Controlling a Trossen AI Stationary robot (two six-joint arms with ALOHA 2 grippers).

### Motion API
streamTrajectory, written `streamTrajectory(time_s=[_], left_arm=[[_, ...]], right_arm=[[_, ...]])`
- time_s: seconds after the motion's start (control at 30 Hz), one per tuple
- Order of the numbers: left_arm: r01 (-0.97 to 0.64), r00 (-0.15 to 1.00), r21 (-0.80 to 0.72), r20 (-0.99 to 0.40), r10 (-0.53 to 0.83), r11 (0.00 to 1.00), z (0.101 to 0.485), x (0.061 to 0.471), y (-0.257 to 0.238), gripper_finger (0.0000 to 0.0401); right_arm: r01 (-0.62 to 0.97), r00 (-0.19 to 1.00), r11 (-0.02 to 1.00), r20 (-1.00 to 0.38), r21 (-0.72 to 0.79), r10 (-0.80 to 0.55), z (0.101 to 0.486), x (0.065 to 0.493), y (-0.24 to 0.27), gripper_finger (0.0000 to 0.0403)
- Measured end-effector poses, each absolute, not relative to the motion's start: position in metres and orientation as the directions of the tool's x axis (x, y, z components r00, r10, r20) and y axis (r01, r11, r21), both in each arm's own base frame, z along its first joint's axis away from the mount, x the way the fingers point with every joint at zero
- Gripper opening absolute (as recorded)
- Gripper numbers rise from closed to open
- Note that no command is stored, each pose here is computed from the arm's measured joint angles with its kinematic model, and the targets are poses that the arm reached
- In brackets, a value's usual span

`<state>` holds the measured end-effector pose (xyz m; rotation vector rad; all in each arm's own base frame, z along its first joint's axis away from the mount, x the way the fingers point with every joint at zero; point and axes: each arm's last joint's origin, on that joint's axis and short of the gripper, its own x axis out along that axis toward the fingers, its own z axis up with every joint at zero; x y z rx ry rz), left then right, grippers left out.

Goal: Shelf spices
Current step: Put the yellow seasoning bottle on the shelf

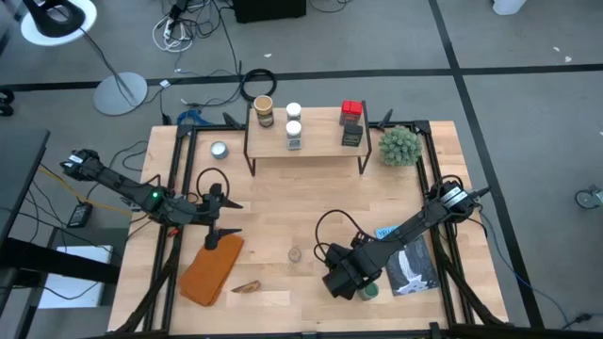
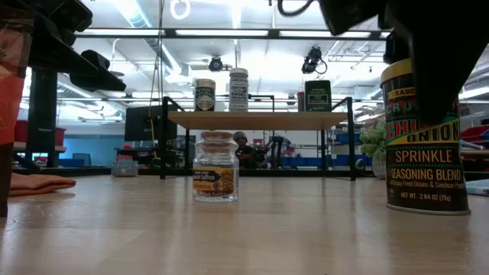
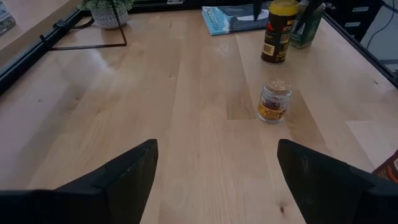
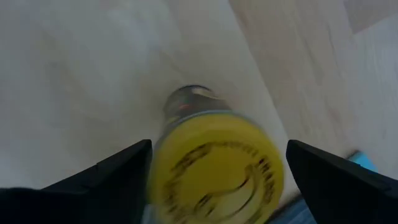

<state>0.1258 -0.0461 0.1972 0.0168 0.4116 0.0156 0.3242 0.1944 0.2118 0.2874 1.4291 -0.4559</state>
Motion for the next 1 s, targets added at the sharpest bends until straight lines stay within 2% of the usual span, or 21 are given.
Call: streamTrajectory(time_s=[0.17, 0.4, 0.6, 0.8, 1.0], left_arm=[[-0.008, 0.916, 0.018, -0.402, 0.015, 1.000, 0.197, 0.126, -0.046, 0.0335], [-0.008, 0.915, 0.019, -0.403, 0.015, 1.000, 0.197, 0.126, -0.046, 0.0335], [-0.005, 0.915, 0.026, -0.403, 0.015, 1.000, 0.197, 0.126, -0.046, 0.0335], [-0.004, 0.916, 0.026, -0.402, 0.015, 1.000, 0.197, 0.126, -0.046, 0.0335], [-0.005, 0.918, 0.024, -0.397, 0.014, 1.000, 0.197, 0.126, -0.046, 0.0335]], right_arm=[[0.460, 0.094, 0.887, -0.991, -0.044, -0.098, 0.199, 0.329, 0.188, 0.0352], [0.450, 0.092, 0.893, -0.994, -0.012, -0.060, 0.200, 0.334, 0.182, 0.0326], [0.457, 0.119, 0.889, -0.993, 0.038, -0.019, 0.204, 0.336, 0.182, 0.0278], [0.457, 0.122, 0.887, -0.992, 0.073, 0.019, 0.209, 0.336, 0.182, 0.0212], [0.472, 0.129, 0.877, -0.991, 0.088, 0.030, 0.215, 0.334, 0.180, 0.0212]])
